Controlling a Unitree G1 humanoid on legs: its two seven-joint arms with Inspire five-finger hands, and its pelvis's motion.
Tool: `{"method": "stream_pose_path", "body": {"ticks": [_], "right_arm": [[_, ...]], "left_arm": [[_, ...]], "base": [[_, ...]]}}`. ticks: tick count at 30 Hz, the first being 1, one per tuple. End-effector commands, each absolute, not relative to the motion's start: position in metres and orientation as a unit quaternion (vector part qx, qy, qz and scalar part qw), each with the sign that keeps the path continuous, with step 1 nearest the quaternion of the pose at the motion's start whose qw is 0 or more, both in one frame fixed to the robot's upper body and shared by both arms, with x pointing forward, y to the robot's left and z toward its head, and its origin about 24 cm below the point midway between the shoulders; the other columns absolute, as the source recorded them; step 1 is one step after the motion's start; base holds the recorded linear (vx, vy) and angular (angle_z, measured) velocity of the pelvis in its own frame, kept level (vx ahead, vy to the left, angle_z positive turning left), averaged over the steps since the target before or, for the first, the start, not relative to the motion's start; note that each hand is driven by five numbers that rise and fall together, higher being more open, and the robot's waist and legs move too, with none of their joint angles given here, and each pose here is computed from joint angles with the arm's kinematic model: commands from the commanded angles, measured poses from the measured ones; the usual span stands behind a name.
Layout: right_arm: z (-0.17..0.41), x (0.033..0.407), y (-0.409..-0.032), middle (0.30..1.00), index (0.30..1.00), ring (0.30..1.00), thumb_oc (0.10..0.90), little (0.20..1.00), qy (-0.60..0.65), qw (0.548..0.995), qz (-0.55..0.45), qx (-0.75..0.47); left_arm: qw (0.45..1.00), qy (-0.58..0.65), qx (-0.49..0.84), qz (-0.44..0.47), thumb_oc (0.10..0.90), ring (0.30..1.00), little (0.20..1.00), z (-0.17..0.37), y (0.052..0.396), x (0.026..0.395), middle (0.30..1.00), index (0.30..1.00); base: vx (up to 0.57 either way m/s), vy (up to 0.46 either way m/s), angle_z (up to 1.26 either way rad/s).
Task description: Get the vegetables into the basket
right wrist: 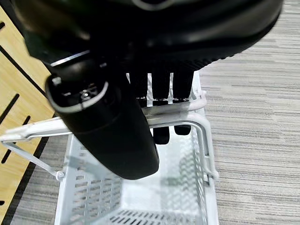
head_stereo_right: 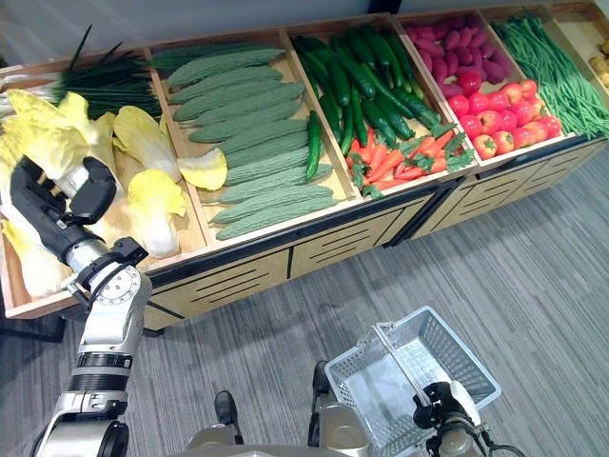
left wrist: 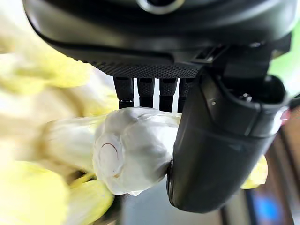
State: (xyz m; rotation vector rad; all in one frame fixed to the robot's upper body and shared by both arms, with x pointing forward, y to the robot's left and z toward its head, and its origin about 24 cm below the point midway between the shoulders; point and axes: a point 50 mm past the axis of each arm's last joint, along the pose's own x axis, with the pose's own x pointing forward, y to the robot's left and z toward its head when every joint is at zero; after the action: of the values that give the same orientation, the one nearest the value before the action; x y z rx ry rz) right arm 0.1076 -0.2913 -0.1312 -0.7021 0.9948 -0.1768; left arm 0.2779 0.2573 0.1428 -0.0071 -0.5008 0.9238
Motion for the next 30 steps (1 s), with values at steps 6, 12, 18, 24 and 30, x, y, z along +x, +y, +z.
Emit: {"method": "stream_pose_path", "body": {"ticks": [6,12,18,24,30], "right_arm": [[-0.116,0.124,-0.312,0.300,0.300,0.300,0.400,0.300,0.434,0.832,-0.118,-0.325],[-0.110,0.131,-0.316,0.300,0.300,0.300,0.400,0.300,0.417,0.842,-0.121,-0.319],[-0.102,0.142,-0.315,0.300,0.300,0.300,0.400,0.300,0.387,0.859,-0.133,-0.309],[-0.099,0.147,-0.310,0.300,0.300,0.300,0.400,0.300,0.368,0.872,-0.139,-0.290],[-0.111,0.135,-0.300,0.300,0.300,0.300,0.400,0.300,0.396,0.865,-0.124,-0.281]], "left_arm": [[0.914,-0.325,-0.228,0.089,0.400,0.300,0.300,0.157,0.234,0.267,0.300,0.300],[0.950,-0.231,-0.211,0.018,0.400,0.300,0.300,0.117,0.226,0.261,0.300,0.300],[0.955,-0.200,-0.219,-0.002,0.400,0.300,0.300,0.103,0.220,0.259,0.300,0.300],[0.955,-0.214,-0.199,-0.054,0.400,0.300,0.300,0.117,0.204,0.267,0.300,0.300],[0.954,-0.242,-0.166,-0.062,0.400,0.300,0.300,0.134,0.210,0.263,0.300,0.300]], "base": [[-0.01,0.014,0.03],[0.00,0.025,0.00],[-0.02,0.039,-0.08],[-0.15,0.203,-0.25],[-0.17,0.226,-1.14]]}}
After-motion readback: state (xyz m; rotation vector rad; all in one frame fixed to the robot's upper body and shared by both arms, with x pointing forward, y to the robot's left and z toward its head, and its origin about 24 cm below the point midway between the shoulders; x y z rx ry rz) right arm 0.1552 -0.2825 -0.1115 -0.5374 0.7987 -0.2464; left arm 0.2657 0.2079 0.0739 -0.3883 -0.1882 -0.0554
